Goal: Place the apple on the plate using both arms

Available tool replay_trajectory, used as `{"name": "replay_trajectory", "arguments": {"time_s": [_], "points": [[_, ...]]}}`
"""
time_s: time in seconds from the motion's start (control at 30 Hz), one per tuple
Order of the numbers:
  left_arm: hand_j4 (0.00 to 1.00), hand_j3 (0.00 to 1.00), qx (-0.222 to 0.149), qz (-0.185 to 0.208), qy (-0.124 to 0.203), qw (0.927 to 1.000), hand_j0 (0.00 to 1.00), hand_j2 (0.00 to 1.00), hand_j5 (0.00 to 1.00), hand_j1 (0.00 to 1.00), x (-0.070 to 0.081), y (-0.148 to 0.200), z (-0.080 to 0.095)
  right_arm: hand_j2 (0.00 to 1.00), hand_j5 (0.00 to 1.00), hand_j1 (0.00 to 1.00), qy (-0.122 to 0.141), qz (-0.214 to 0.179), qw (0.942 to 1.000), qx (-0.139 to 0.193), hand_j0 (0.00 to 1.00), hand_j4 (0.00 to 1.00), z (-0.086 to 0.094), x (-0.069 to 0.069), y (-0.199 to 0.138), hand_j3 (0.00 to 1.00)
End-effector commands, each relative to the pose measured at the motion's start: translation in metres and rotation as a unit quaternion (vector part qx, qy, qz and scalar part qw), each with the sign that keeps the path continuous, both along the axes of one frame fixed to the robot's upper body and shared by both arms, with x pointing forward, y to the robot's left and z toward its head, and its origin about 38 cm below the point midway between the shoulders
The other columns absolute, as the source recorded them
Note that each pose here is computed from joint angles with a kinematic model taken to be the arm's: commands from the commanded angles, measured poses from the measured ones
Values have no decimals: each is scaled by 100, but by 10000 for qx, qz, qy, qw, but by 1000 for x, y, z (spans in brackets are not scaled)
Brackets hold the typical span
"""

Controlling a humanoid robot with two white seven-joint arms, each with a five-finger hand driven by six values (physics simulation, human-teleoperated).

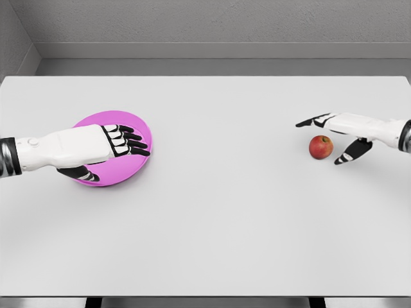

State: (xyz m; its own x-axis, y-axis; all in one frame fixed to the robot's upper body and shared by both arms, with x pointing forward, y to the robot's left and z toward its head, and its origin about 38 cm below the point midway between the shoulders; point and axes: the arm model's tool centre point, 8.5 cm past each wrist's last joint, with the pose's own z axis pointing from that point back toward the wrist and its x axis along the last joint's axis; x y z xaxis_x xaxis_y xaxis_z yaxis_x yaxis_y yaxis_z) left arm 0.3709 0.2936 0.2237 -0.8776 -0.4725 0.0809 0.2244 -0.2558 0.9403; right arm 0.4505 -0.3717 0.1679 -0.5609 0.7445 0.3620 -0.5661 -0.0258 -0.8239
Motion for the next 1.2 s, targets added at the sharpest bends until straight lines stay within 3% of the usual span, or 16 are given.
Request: {"name": "replay_trajectory", "arguments": {"time_s": [0.0, 0.4, 1.1, 1.17], "points": [[100, 100, 74, -2, 62, 10000, 100, 100, 100, 100, 0, 0, -1, 100, 100, 100, 60, -54, 10000, 3, 100, 100, -5, 1, -1, 100], [100, 100, 123, -59, 101, 9999, 100, 100, 100, 100, 1, -5, -2, 100, 100, 100, 183, -154, 9997, -70, 100, 100, -18, 4, -4, 100], [100, 100, 123, -59, 101, 9999, 100, 100, 100, 100, 1, -5, -2, 100, 100, 100, 176, -241, 9995, -33, 100, 100, -17, 12, -3, 100], [100, 100, 123, -59, 101, 9999, 100, 100, 100, 100, 1, -5, -2, 94, 94, 94, 171, -240, 9996, -24, 94, 94, -17, 13, -3, 94]]}}
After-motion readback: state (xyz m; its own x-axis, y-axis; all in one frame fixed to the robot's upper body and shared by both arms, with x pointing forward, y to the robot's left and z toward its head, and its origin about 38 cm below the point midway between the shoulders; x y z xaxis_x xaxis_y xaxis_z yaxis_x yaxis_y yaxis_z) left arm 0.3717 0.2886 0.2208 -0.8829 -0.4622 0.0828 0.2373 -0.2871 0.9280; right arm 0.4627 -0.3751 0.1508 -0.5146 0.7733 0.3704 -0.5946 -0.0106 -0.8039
